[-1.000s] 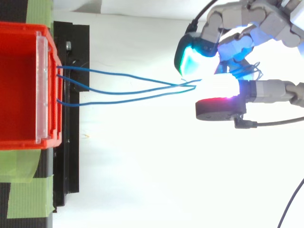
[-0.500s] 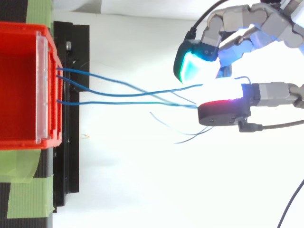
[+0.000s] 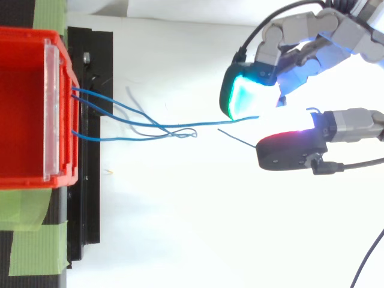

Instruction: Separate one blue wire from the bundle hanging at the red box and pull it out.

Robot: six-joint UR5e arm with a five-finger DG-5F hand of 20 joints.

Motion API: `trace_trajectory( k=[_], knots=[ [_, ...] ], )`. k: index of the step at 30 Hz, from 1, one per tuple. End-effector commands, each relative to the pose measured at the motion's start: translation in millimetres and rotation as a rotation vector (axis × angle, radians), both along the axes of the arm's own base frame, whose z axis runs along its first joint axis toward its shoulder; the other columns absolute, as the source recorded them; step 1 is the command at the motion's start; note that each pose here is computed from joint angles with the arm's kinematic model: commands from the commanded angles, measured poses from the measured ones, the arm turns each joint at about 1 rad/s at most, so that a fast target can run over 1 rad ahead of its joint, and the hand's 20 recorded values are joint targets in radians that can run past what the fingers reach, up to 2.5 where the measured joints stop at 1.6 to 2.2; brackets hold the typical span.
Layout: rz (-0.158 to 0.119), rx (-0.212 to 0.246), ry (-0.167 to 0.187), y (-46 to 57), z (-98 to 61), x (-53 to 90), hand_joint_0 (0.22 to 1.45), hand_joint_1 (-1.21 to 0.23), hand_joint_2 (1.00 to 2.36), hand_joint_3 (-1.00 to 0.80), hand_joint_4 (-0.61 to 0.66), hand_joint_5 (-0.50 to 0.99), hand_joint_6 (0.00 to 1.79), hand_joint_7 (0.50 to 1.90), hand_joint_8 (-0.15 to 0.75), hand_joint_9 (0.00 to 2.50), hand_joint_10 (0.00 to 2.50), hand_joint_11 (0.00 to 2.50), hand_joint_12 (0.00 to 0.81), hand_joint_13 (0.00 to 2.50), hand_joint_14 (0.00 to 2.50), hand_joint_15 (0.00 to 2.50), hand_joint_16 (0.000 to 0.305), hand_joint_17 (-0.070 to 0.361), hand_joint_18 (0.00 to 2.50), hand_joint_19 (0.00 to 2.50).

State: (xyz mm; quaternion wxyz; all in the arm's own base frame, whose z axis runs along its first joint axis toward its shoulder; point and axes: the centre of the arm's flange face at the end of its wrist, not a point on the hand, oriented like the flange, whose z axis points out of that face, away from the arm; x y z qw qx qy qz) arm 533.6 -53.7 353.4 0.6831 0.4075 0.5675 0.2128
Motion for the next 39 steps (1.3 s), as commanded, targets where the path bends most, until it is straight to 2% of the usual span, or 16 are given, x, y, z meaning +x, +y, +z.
trace_trajectory(
  k=[1,4,7,8,10,11,12,13,15,17,20,26,28,30,34,39],
  knots=[
    [0.009,0.069,0.038,2.0,-5.9,-6.4,0.64,-0.64,1.03,-0.17,0.2,-0.18,0.77,1.1,0.343,1.04,0.02,1.12,0.384,0.77,0.02,0.66,0.045,0.102,0.54,0.62],
    [0.02,0.093,0.091,8.2,-11.8,-12.3,0.64,-0.64,1.03,-0.17,0.2,-0.18,0.77,1.1,0.346,1.04,0.02,1.1,0.384,0.77,0.02,0.67,0.046,0.103,0.54,0.62],
    [0.028,0.086,0.127,12.4,-13.9,-16.3,0.64,-0.64,1.03,-0.17,0.2,-0.18,0.77,1.1,0.343,1.03,0.02,1.11,0.385,0.77,0.03,0.67,0.046,0.103,0.54,0.63],
    [0.033,0.081,0.164,14.4,-18.8,-20.4,0.65,-0.64,1.03,-0.17,0.2,-0.18,0.77,1.1,0.344,1.03,0.02,1.11,0.387,0.77,0.02,0.67,0.046,0.103,0.54,0.63],
    [0.037,0.093,0.19,16.5,-25.4,-26.1,0.64,-0.64,1.03,-0.17,0.2,-0.18,0.77,1.1,0.346,1.03,0.02,1.1,0.387,0.77,0.02,0.68,0.046,0.103,0.54,0.63],
    [0.038,0.121,0.198,18.5,-34.9,-31.2,0.64,-0.64,1.03,-0.16,0.2,-0.18,0.77,1.1,0.345,1.03,0.02,1.1,0.388,0.77,0.02,0.67,0.046,0.103,0.54,0.63],
    [0.038,0.165,0.197,19.7,-47.3,-36.7,0.65,-0.64,1.03,-0.17,0.2,-0.18,0.77,1.1,0.346,1.02,0.02,1.1,0.389,0.77,0.02,0.68,0.046,0.103,0.54,0.63],
    [0.038,0.165,0.197,19.7,-47.3,-36.7,0.64,-0.64,1.03,-0.17,0.2,-0.18,0.77,1.09,0.344,1.02,0.02,1.1,0.389,0.76,0.03,0.68,0.046,0.103,0.54,0.63],
    [0.032,0.248,0.158,23.5,-70.1,-46.9,0.64,-0.64,1.03,-0.16,0.2,-0.18,0.77,1.09,0.345,1.02,0.02,1.1,0.392,0.77,0.02,0.68,0.046,0.104,0.54,0.63],
    [0.025,0.269,0.143,25.4,-80.0,-51.8,0.64,-0.64,1.03,-0.17,0.2,-0.18,0.77,1.1,0.344,1.02,0.02,1.09,0.394,0.76,0.02,0.67,0.046,0.104,0.53,0.63],
    [0.015,0.275,0.153,26.4,-94.7,-61.8,0.64,-0.63,1.03,-0.17,0.2,-0.18,0.77,1.1,0.344,1.02,0.02,1.1,0.392,0.76,0.02,0.68,0.046,0.104,0.53,0.63],
    [0.014,0.293,0.172,31.0,-103.2,-69.4,0.64,-0.63,1.03,-0.17,0.2,-0.18,0.77,1.1,0.347,1.02,0.02,1.1,0.396,0.76,0.02,0.67,0.046,0.104,0.53,0.63],
    [0.01,0.307,0.205,31.6,-108.8,-76.4,0.64,-0.63,1.03,-0.17,0.2,-0.18,0.77,1.09,0.347,1.02,0.02,1.09,0.395,0.76,0.03,0.68,0.046,0.104,0.53,0.63],
    [0.006,0.325,0.218,32.5,-113.6,-81.5,0.64,-0.63,1.03,-0.17,0.19,-0.18,0.77,1.09,0.344,1.02,0.02,1.09,0.396,0.76,0.02,0.67,0.046,0.104,0.53,0.63],
    [-0.008,0.343,0.216,32.9,-118.8,-85.6,0.64,-0.63,1.03,-0.17,0.2,-0.18,0.77,1.09,0.344,1.01,0.02,1.09,0.395,0.75,0.02,0.68,0.046,0.104,0.53,0.63],
    [-0.029,0.325,0.211,29.9,-117.5,-86.1,0.64,-0.63,1.03,-0.17,0.2,-0.18,0.77,1.09,0.344,1.01,0.02,1.08,0.394,0.75,0.02,0.68,0.046,0.104,0.53,0.63]
  ],
)
